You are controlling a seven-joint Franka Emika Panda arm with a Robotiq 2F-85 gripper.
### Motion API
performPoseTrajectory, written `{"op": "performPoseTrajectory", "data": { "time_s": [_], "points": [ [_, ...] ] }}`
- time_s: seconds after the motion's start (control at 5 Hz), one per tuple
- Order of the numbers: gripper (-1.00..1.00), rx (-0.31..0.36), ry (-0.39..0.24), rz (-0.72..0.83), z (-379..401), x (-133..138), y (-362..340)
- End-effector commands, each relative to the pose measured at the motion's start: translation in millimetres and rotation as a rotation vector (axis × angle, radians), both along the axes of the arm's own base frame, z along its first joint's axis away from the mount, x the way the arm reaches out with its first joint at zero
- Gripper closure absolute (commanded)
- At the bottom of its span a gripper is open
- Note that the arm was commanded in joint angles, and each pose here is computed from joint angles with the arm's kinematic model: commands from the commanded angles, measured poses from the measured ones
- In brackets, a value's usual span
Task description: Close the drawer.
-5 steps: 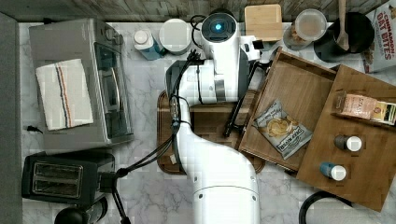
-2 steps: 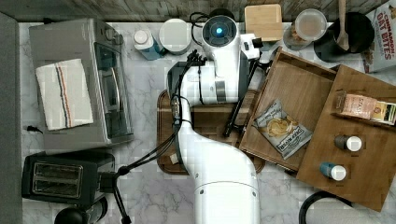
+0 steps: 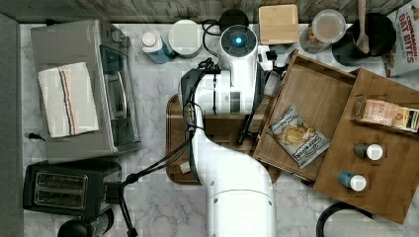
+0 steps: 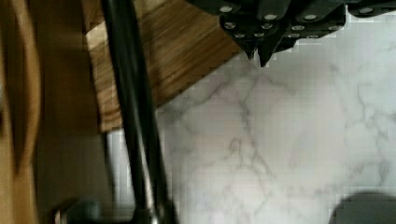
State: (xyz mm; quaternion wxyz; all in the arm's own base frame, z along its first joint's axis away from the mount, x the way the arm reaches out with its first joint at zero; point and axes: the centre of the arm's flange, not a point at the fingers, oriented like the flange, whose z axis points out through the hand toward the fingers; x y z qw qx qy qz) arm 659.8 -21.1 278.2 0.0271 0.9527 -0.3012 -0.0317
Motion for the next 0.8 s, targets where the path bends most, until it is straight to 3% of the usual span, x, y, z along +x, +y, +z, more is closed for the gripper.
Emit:
{"op": "performPoseTrajectory", "data": {
  "time_s": [0.2, 0.4, 0.6, 0.8],
  "points": [
    [1.00, -0.079, -0.095, 0.071, 8, -18, -24],
    [1.00, -0.088, -0.105, 0.119, 19, -18, -38],
    [1.00, -0.097, -0.056, 0.131, 46, -24, -51],
    [1.00, -0.104, -0.081, 0.185, 52, -29, -81]
  ]
}}
